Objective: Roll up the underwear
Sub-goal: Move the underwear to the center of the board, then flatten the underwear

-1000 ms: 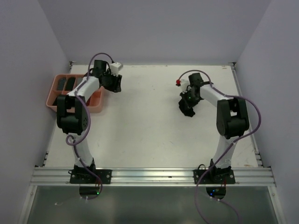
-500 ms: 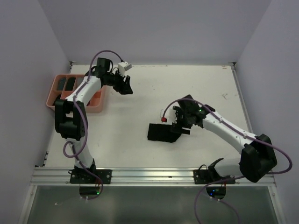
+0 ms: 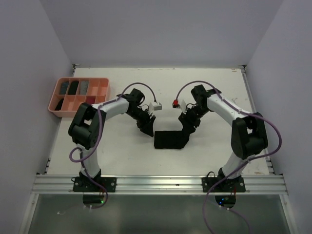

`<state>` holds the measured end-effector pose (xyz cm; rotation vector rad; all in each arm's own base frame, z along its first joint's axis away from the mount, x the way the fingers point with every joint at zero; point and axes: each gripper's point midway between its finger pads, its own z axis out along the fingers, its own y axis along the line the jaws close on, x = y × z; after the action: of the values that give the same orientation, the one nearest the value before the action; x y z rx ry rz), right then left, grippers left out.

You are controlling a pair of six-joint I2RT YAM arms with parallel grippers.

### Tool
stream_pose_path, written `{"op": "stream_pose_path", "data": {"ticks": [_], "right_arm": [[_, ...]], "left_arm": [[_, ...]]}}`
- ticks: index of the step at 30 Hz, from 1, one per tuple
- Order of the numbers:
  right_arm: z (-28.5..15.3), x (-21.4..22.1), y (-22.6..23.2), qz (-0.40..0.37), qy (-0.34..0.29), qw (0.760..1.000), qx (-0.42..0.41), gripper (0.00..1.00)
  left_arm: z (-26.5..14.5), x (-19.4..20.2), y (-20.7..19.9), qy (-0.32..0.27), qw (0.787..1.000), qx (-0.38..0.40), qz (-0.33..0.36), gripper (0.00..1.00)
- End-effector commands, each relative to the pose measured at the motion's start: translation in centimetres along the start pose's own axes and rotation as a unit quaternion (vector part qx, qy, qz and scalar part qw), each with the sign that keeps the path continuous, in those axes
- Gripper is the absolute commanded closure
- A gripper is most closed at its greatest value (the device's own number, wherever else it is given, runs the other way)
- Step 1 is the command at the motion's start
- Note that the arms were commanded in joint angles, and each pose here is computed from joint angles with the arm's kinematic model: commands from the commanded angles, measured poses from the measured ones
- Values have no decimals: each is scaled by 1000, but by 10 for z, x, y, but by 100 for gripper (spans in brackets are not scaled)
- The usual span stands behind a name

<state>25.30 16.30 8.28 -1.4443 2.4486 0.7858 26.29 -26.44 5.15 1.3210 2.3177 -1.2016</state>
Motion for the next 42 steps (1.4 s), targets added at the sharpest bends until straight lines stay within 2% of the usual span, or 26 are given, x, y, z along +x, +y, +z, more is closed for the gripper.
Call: {"op": "stream_pose_path", "data": {"ticks": [1,6,7,12,14,15,18,20,24,26,27,29,32,33,34,35,36,37,38,40,42], "right_arm": [[-4,-15,31,38,-24,995,-86,48],[3,-16,28,55,-31,994,-87,57],[3,-16,27,55,-33,994,-86,65],[3,-24,21,58,-42,994,-79,84],[1,-26,19,58,-45,994,-78,95],[0,-28,19,59,-47,994,-78,100],[-13,-38,8,62,-69,994,-63,100],[-32,-55,-8,62,-99,992,-40,100],[-87,-104,-37,45,-176,983,9,100],[-103,-115,-30,31,-189,981,5,100],[-113,-124,-23,14,-204,979,0,100],[-116,-115,-4,-1,-193,981,-22,100],[-97,-70,27,-37,-127,990,-59,100],[-79,-43,46,-41,-87,991,-93,89],[-75,-21,53,-89,-49,991,-86,72],[-68,-3,58,-96,-21,991,-87,54],[-54,23,64,-88,14,991,-99,38],[-55,32,62,-105,22,991,-81,36],[-54,38,61,-107,30,991,-74,35],[-56,38,53,-98,23,994,-51,35],[-65,25,43,-76,-1,997,-31,38]], "left_arm": [[6,-2,-18,-8,999,29,25,46],[18,-1,-31,-6,998,46,32,52],[19,-2,-31,-8,999,45,28,55],[25,-15,-34,-27,997,69,8,61],[24,-24,-35,-34,997,69,14,71],[23,-29,-32,-43,997,61,17,86],[7,-54,-28,-72,996,23,47,100],[-7,-72,-23,-84,994,-10,71,100],[-61,-130,-6,-149,977,-85,122,100],[-86,-148,-8,-171,967,-112,152,100],[-94,-150,-9,-170,963,-120,172,100],[-108,-153,-24,-169,954,-126,211,100],[-90,-109,-44,-107,958,-101,247,100],[-74,-85,-55,-77,958,-77,267,100],[-58,-46,-61,-42,962,-56,263,100],[-39,-15,-73,3,959,-35,281,95],[-27,7,-76,32,950,-31,310,67],[-17,52,-76,83,945,-39,315,58],[-4,58,-85,90,929,-40,357,50],[-8,61,-85,75,919,-74,381,47],[-11,59,-79,67,918,-97,379,48]]}}
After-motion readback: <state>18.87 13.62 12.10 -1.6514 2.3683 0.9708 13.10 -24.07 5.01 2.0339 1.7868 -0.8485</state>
